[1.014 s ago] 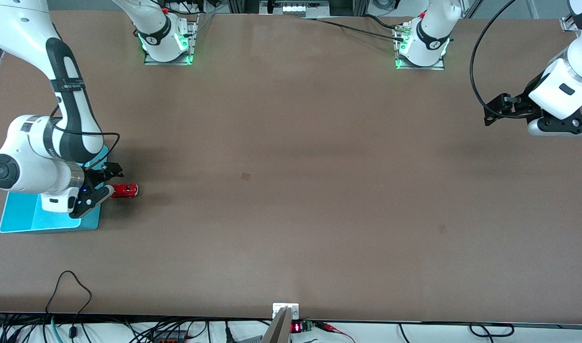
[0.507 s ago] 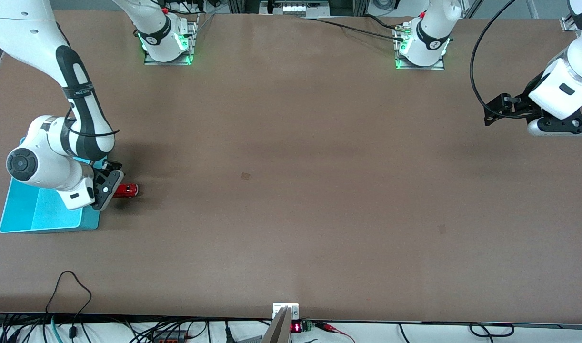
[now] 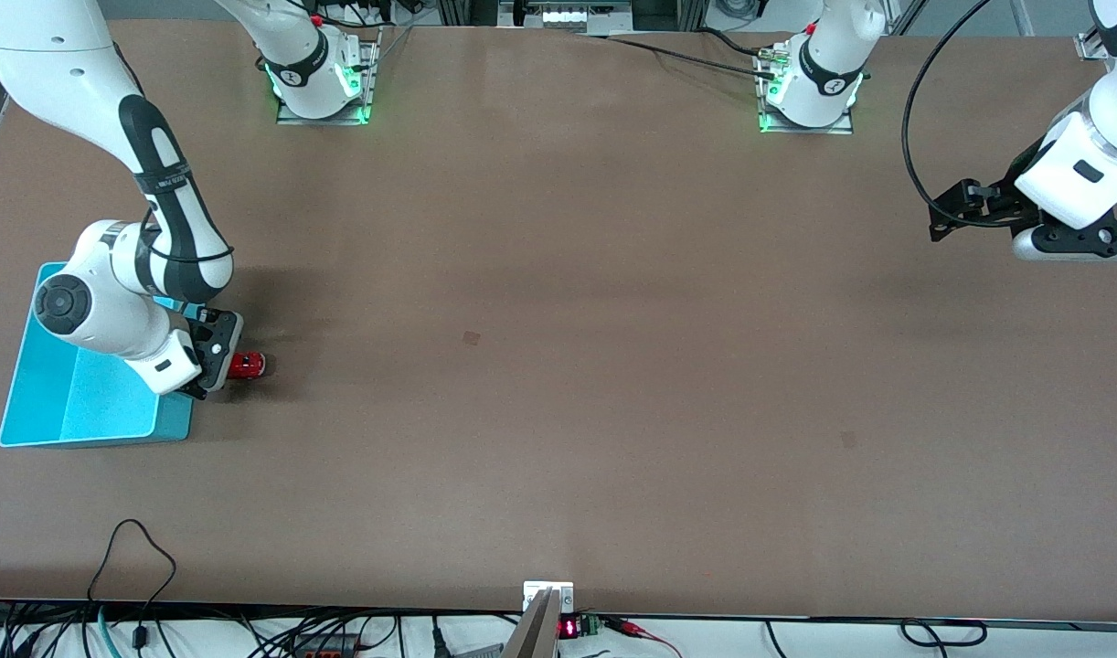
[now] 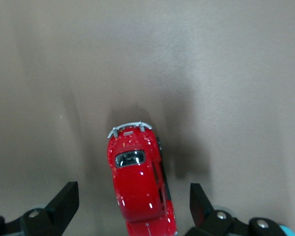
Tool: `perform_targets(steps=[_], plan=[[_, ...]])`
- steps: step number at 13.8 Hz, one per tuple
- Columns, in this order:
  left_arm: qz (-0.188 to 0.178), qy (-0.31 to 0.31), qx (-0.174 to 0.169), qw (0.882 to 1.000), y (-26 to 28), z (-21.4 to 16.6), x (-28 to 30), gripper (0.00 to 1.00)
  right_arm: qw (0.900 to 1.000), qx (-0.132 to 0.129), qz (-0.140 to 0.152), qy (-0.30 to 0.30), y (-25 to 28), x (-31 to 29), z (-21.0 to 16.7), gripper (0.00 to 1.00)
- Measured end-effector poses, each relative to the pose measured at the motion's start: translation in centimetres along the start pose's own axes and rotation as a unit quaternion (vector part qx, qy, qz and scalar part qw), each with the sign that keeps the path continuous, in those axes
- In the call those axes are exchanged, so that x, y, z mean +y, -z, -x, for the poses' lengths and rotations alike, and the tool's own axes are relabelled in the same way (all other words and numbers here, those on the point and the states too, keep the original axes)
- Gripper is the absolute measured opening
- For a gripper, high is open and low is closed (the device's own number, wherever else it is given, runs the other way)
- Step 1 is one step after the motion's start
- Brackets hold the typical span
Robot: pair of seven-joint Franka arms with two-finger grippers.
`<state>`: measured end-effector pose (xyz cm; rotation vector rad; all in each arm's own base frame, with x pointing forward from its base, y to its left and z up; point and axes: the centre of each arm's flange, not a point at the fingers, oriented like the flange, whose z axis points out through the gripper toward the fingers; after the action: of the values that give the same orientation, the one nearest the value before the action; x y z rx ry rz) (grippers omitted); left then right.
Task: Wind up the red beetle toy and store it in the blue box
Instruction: 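Close the right gripper on the red car, then lift the red car and carry it over the turquoise box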
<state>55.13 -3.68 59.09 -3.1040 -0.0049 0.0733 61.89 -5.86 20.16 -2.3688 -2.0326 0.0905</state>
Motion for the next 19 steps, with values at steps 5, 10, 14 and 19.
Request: perform_targets(steps=[5,10,14,19], plan=[[0.000,0.000,0.000,1.000,0.0,0.0,0.0,1.00,1.000,-0.001,-0.006,0.012,-1.5,-0.3,0.5,1.00],[0.000,0.000,0.000,1.000,0.0,0.0,0.0,1.00,1.000,0.000,0.005,0.020,-1.4,0.0,0.2,0.57],[0.000,0.000,0.000,1.000,0.0,0.0,0.0,1.00,1.000,0.002,0.018,0.022,-0.6,0.6,-0.2,0.45],[0.000,0.000,0.000,1.000,0.0,0.0,0.0,1.00,0.991,0.078,0.088,-0.060,6.6,4.2,-1.2,0.45]])
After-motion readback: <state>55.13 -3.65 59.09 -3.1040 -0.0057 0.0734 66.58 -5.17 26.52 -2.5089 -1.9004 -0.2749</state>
